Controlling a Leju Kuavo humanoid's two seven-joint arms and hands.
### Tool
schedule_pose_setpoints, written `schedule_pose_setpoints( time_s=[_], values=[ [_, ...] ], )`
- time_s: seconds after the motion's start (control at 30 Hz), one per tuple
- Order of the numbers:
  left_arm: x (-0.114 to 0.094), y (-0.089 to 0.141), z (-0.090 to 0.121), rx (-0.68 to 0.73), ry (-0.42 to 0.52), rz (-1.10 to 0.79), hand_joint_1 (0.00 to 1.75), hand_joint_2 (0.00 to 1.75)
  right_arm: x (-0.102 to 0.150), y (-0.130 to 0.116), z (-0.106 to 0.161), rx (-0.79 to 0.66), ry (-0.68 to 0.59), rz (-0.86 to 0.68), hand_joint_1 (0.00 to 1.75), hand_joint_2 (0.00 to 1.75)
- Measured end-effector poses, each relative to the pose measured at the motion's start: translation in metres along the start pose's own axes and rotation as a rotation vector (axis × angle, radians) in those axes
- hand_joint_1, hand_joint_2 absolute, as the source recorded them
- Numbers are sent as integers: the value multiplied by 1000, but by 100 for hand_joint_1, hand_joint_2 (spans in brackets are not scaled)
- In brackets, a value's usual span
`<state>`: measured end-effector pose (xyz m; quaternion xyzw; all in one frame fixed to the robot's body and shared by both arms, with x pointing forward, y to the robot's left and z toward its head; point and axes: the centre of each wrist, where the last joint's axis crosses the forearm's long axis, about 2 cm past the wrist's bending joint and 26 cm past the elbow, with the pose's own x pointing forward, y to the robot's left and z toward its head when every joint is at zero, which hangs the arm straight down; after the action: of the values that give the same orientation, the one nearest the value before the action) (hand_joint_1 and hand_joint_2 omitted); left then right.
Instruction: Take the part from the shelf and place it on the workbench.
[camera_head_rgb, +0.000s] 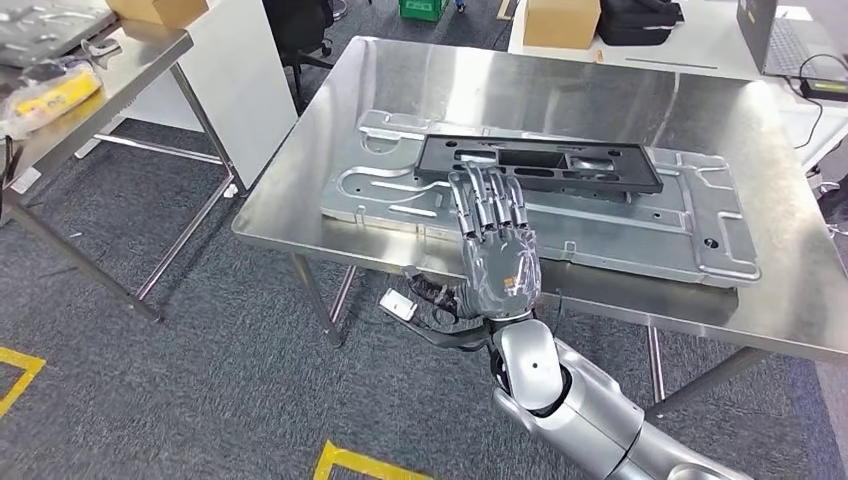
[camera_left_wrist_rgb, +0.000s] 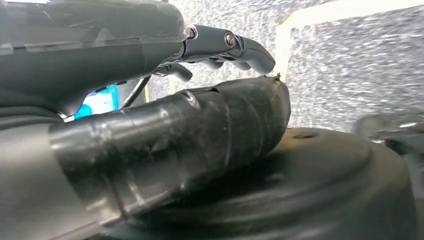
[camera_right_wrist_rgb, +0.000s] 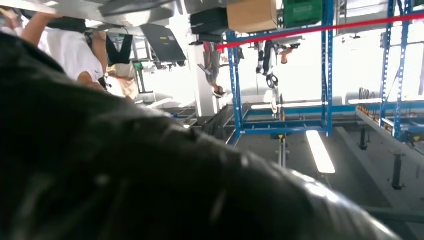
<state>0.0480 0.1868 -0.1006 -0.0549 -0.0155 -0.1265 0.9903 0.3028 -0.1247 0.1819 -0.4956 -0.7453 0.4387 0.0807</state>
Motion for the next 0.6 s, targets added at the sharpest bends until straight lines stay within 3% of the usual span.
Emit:
schedule_pose_setpoints(
  time_s=[0.13,0.4,0.6],
  values=[
    [1,0,0,1,-2,0,0,0,1,0,1,1,0,-4,0,175],
    [3,0,0,9,-4,-16,0,0,7,3,11,25,0,-27,0,175],
    [-2,-1,0,34,-8,-26,0,0,11,2,81,146,80,-54,0,175]
  ],
)
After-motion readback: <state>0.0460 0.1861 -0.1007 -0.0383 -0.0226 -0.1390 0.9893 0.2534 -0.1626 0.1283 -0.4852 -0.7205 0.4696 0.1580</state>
